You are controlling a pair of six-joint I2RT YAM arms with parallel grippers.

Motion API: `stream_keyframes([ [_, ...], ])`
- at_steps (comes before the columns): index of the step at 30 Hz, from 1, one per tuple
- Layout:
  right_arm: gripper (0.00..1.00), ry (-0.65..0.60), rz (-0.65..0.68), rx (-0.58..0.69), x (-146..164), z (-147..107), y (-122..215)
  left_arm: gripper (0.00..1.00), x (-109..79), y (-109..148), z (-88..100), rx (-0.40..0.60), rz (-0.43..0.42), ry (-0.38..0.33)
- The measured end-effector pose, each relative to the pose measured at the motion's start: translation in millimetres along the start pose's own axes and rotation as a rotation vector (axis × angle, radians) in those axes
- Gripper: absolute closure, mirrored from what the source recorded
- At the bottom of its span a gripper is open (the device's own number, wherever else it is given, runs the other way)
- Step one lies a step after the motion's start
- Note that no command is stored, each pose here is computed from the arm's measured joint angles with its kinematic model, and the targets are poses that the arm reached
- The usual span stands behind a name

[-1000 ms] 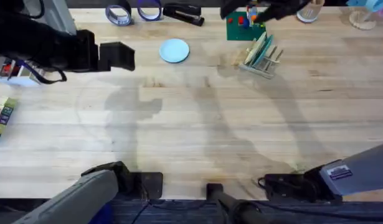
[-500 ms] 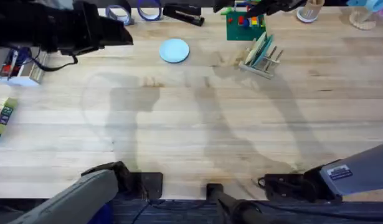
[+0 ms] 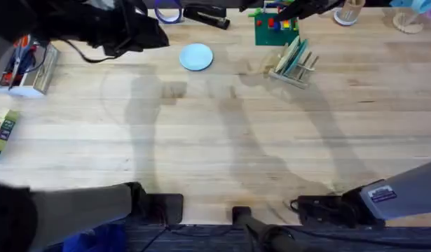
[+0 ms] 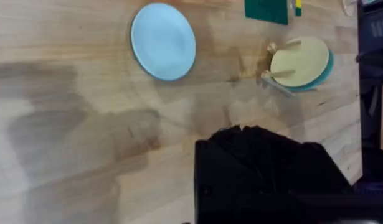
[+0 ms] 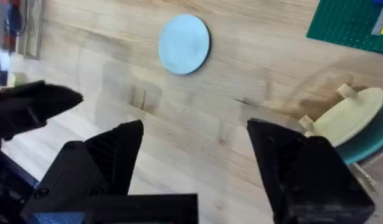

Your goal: Pick up the plates from the table one by one and place each into a slot on the dish rack.

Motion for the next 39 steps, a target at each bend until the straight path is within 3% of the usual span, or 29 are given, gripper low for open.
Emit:
stream_keyframes([
  [9,0.008,0.0,0.0,0.0,0,0,0,0.962,29.0,-50,25.3,0.024,-0.038,0.092],
  [14,0.006,0.0,0.0,0.0,0,0,0,0.962,52.5,-82,30.5,0.076,-0.047,0.17],
  [26,0.007,0.0,0.0,0.0,0,0,0,0.962,54.0,-103,73.0,0.059,-0.057,0.159],
  [39,0.007,-0.001,0.0,0.0,0,0,0,0.963,69.5,-133,66.5,0.147,-0.026,0.22],
])
Point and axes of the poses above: each hand's point on the last joint's axis, 136 mm out from that joint toward the fingers, its own y axis back along the fingers, its own x axis along the line the jaws close on, z = x × y, the point moved 7 cm from there along y, back along the fingers, and after that the axes turned 12 degrees about y, right-handed, at the moved point
